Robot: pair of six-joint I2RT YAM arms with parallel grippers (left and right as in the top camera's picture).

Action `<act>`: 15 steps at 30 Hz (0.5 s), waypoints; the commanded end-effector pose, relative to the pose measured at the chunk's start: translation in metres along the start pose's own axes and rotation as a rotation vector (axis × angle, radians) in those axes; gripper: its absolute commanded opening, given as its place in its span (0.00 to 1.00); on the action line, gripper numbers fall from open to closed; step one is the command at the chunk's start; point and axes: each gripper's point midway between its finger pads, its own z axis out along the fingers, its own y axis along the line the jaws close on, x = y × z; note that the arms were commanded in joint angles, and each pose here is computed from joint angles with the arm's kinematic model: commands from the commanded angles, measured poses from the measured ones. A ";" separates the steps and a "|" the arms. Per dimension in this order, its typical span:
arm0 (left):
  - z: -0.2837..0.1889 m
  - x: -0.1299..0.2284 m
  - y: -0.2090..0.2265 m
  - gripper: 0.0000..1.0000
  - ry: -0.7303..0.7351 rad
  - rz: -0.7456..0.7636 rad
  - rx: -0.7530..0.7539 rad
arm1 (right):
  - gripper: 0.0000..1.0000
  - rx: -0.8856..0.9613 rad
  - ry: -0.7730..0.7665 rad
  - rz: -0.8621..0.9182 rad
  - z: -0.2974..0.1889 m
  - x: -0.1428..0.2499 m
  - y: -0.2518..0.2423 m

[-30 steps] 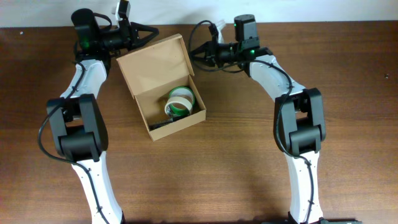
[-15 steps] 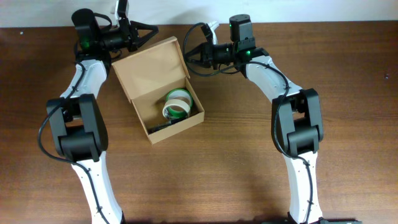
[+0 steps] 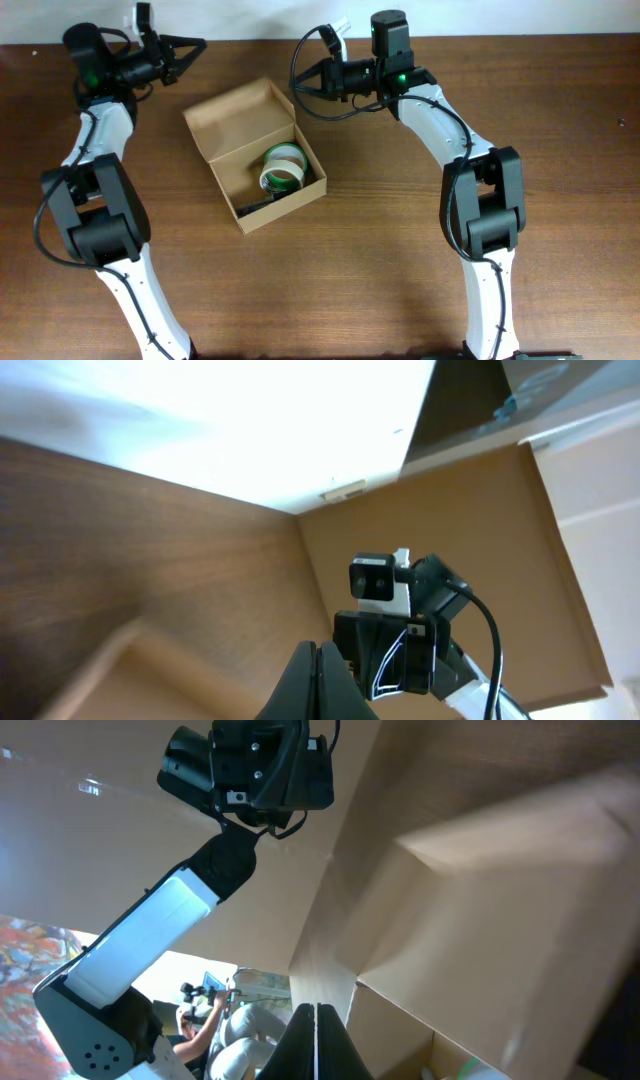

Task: Pack container

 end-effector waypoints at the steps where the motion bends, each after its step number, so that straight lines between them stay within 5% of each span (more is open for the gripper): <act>1: -0.002 -0.002 0.007 0.02 -0.010 0.024 -0.022 | 0.04 -0.024 0.000 -0.072 -0.004 -0.005 0.029; 5: -0.015 0.013 0.050 0.02 -0.030 -0.077 -0.158 | 0.04 0.058 -0.044 0.043 -0.019 -0.010 0.006; 10: -0.050 0.065 0.126 0.02 0.022 -0.198 -0.550 | 0.04 0.258 -0.100 0.227 -0.058 0.000 -0.047; 15: -0.067 0.067 0.138 0.02 0.012 -0.221 -0.638 | 0.04 0.376 -0.111 0.294 -0.082 0.011 -0.073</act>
